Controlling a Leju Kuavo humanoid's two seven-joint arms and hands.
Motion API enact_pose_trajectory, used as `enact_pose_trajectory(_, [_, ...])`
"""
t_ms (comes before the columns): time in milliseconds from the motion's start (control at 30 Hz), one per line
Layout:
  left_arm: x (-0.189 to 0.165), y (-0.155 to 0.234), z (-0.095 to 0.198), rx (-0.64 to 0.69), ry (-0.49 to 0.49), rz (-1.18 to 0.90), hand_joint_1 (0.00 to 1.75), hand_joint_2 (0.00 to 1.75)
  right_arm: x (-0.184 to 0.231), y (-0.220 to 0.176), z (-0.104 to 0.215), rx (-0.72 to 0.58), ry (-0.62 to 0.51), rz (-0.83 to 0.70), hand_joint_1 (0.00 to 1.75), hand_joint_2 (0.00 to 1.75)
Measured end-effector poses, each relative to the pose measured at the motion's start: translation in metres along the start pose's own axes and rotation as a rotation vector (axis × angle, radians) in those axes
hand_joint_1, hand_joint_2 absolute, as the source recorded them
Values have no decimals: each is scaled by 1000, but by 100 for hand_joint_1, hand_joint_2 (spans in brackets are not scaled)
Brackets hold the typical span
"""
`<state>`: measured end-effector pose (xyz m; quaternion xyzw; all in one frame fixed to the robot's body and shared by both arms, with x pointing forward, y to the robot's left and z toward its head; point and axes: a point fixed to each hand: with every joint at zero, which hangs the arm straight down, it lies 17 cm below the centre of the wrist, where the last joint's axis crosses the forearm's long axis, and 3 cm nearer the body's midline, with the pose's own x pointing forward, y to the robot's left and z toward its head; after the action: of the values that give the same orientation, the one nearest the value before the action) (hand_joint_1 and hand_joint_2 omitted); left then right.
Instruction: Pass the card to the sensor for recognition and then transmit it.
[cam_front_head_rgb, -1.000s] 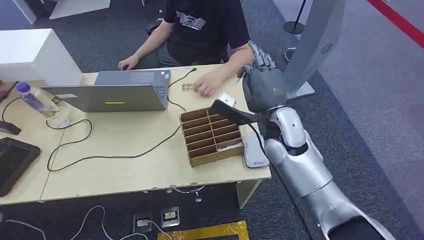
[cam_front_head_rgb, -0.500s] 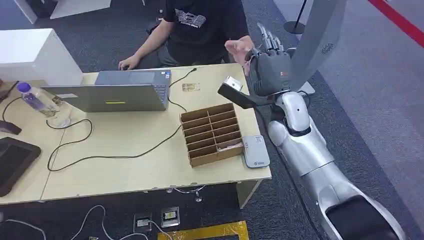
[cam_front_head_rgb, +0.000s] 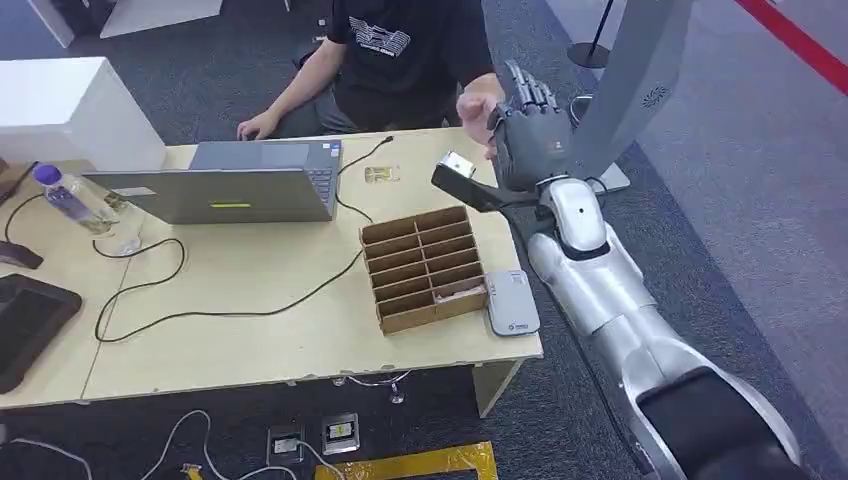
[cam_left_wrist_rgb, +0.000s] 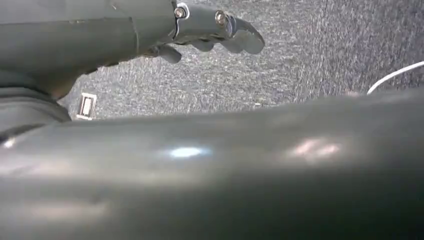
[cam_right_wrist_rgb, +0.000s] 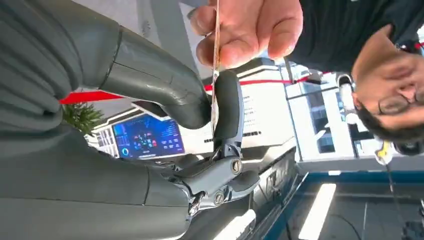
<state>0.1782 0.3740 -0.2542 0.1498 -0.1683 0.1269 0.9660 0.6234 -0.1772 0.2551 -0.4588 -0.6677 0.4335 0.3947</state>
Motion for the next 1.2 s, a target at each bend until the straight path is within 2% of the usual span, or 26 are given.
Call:
enact_pose_trajectory(33, [1,0,0,-1,-1,0,0,0,-2,2,0,5,3,4,154,175])
enact_pose_trajectory(67, [2,-1,0,-2,-2,0,0,0,-3,5,1,11,7,11,37,175])
enact_pose_trajectory(100, [3,-1,0,-4,-3,-1,0,0,-6,8,2,16,13,21,7,175])
enact_pose_trajectory(500, [8,-5,0,-14,-10,-24,0,0,-27,32,15,61,51,77,0,175])
enact_pose_trajectory(767, [7,-4,0,-13,-8,-21,0,0,-38,29,14,59,49,94,0,175])
enact_pose_trajectory(967, [-5,-2,1,-10,11,-14,0,0,-114,-21,4,-25,134,61,0,175])
enact_pose_trajectory(1200, [-8,-2,1,-9,15,-14,0,0,-160,-34,14,-43,223,71,0,175])
